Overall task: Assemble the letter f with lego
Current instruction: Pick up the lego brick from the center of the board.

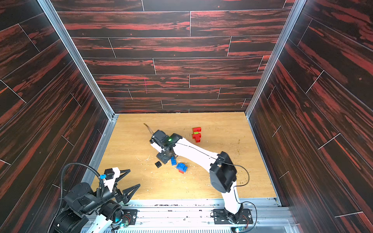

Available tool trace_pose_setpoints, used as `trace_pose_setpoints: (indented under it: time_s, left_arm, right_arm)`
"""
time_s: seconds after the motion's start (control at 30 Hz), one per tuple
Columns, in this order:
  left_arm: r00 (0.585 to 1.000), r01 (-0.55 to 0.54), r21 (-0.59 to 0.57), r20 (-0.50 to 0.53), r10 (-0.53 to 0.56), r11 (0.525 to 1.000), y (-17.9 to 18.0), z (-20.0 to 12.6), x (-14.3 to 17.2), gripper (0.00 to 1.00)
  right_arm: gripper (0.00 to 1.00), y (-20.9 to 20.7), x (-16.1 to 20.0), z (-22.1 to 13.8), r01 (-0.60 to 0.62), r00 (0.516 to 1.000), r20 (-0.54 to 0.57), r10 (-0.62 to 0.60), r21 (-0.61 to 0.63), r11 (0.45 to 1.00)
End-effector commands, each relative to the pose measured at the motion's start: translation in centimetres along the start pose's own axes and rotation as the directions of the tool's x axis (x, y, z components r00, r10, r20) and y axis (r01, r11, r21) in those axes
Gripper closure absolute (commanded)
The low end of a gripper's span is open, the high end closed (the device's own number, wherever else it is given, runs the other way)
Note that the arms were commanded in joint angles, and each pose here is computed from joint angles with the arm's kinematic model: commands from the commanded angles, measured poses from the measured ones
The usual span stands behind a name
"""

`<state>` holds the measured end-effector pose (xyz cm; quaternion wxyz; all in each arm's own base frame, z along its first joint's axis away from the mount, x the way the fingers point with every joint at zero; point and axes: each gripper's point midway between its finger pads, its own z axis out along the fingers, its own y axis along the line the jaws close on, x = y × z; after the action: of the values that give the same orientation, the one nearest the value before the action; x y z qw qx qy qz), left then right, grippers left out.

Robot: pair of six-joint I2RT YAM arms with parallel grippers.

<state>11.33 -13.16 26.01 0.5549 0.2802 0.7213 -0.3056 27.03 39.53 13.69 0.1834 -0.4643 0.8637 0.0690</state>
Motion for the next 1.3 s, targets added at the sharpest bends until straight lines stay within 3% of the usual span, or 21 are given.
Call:
trace_pose_setpoints:
  time_s: [0.0,0.43,1.27]
  left_arm:
    - [1.000,-0.013,0.004,0.001,0.013,1.000,-0.1,-0.1,0.1,0.00]
    - [1.000,-0.013,0.006,0.000,0.013,1.000,-0.2,-0.1,0.1,0.00]
    - [1.000,-0.014,0.011,0.000,0.014,1.000,-0.2,-0.1,0.1,0.00]
  right_arm:
    - [0.41,0.3,-0.9,0.0,-0.041,0.999,-0.007,0.041,0.011,0.999]
    - [0.41,2.1,-1.5,6.0,-0.082,0.995,-0.066,0.080,-0.031,0.996]
    - [0.41,3.8,-1.0,10.5,-0.077,0.986,-0.150,0.066,-0.067,0.995]
